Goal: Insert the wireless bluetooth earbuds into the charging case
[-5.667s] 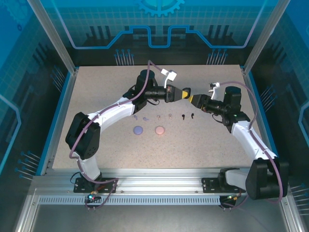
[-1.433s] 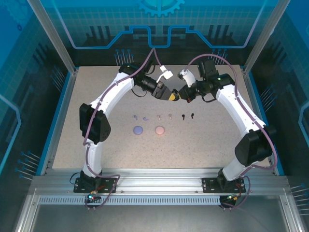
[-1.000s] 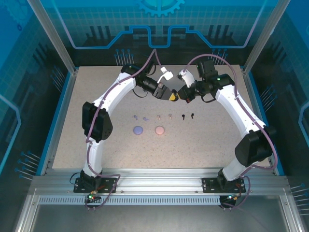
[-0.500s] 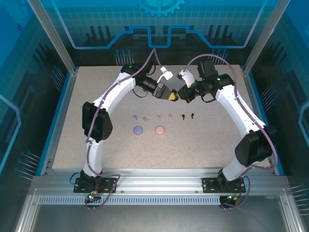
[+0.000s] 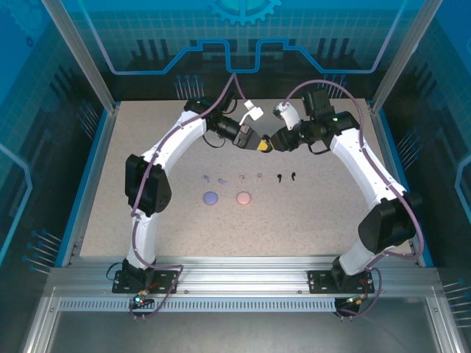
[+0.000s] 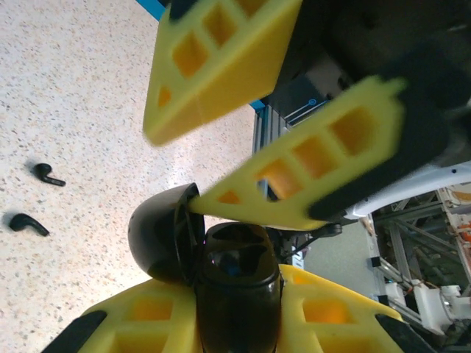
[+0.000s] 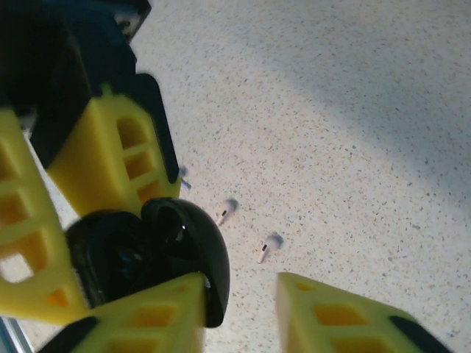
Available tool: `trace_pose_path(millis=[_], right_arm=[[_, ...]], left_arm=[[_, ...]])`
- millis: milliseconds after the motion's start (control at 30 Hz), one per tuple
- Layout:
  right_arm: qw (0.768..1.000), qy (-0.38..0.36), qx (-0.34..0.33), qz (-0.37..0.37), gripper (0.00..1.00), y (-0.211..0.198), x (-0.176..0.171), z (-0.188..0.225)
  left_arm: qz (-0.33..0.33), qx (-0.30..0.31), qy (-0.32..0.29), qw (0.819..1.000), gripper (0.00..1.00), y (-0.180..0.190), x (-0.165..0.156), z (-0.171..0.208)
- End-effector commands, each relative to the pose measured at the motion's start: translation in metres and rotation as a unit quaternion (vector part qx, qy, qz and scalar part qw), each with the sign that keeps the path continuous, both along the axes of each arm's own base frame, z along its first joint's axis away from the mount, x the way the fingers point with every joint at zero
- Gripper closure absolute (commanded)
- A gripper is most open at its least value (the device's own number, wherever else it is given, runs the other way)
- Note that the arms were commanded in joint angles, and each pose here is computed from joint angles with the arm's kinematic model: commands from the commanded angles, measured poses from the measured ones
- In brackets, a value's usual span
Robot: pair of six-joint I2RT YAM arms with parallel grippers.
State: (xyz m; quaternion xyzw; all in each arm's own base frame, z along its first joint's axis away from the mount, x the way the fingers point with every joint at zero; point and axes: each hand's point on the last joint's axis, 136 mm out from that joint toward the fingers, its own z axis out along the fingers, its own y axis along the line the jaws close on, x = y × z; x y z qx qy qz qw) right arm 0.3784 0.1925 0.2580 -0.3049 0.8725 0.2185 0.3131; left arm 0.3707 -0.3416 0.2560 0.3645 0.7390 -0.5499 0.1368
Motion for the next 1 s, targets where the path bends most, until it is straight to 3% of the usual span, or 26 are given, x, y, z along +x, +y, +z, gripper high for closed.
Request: trace_pose_path(millis=[0, 100, 200, 400, 533, 667, 800, 967], right_arm=[[0.997, -0.052, 0.048, -0.043, 0.59, -0.013, 0.004, 0.056], [0.991, -0.053, 0.079, -0.089, 0.45, -0.035, 0.002, 0.071], [0.980, -0.040, 0.111, -0.159, 0.38, -0.064, 0.001, 0.077], [0.946, 0.025, 0.134, -0.295, 0.36, -0.108, -0.006, 0.047], [0.933, 0.084, 0.132, -0.323, 0.36, -0.108, -0.012, 0.005], [0.918, 0.153, 0.106, -0.350, 0.36, -0.106, -0.016, -0.047], [0.911, 0.200, 0.064, -0.356, 0.37, -0.094, -0.019, -0.091], [0.907, 0.235, 0.004, -0.350, 0.39, -0.076, -0.016, -0.133]], left_arm=[[0.014, -0.008, -0.031, 0.999, 1.00, -0.003, 0.005, 0.006], [0.035, -0.001, -0.051, 0.998, 1.00, -0.001, 0.011, 0.005], [0.065, 0.003, -0.077, 0.995, 1.00, 0.001, 0.019, 0.005], [0.160, -0.031, -0.152, 0.975, 1.00, 0.009, 0.036, 0.019], [0.247, -0.080, -0.214, 0.942, 1.00, 0.023, 0.043, 0.037], [0.317, -0.088, -0.278, 0.902, 1.00, 0.033, 0.038, 0.041], [0.348, -0.076, -0.346, 0.868, 1.00, 0.029, 0.025, 0.044], [0.389, -0.072, -0.375, 0.839, 1.00, 0.031, 0.019, 0.045]])
